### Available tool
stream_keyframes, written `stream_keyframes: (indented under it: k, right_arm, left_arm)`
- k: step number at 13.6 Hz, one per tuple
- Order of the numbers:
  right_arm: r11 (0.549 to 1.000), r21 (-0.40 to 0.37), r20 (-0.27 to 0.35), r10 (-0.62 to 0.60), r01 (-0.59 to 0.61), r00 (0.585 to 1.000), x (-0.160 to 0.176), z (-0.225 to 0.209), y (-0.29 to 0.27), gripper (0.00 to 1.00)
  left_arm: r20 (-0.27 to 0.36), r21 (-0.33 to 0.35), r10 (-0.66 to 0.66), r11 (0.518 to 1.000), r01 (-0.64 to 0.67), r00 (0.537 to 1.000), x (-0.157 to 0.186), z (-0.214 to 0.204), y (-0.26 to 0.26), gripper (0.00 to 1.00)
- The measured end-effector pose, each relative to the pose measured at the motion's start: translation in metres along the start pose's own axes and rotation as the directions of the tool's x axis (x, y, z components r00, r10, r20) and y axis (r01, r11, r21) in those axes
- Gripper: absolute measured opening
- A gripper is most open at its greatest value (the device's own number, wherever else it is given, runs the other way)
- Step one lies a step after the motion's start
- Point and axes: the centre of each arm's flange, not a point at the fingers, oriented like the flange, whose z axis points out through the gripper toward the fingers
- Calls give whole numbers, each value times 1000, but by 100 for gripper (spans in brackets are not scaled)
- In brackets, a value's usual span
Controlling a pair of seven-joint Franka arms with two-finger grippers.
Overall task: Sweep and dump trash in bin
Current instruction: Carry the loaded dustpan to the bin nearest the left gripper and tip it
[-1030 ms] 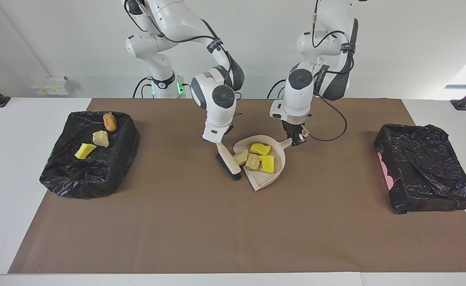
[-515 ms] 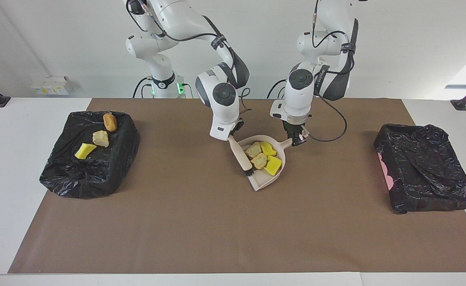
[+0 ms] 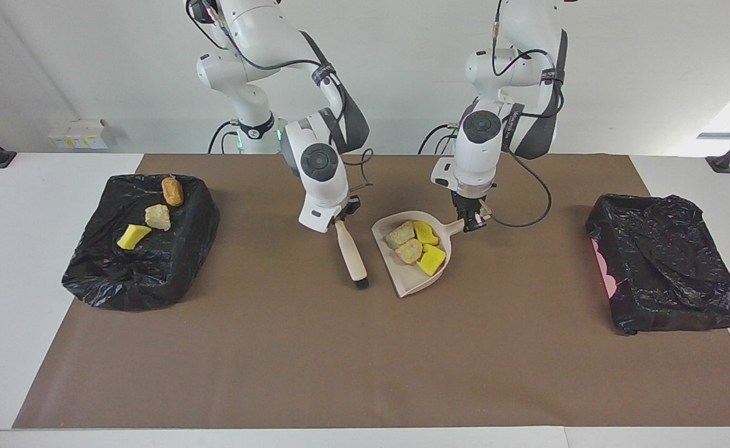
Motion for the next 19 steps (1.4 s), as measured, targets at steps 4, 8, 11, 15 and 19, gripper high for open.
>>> stream_keyframes:
  k: [4,8,11,15,19]
  right_arm:
    - [997,-36,-4,72,-72,997,-17,-20,-13,25]
    - [989,-58,-9,137,-137,991,-30,-15,-64,25]
    - [980,-57,-4,192,-192,981,-48,-7,-114,25]
    - [978,-52,26,203,-202,979,-81,12,-188,25]
    - [981,-37,21,189,-189,982,-99,37,-222,25]
  left_arm:
    - [-10,20,39,999,-39,999,-57,-22,-32,31]
    - [-27,17,88,996,-87,996,-136,-54,-53,31]
    - [-40,6,82,997,-82,996,-211,-86,-72,31]
    - [-66,48,20,999,-17,998,-339,-137,-93,31]
    - [-90,104,-153,981,162,984,-452,-160,-88,31]
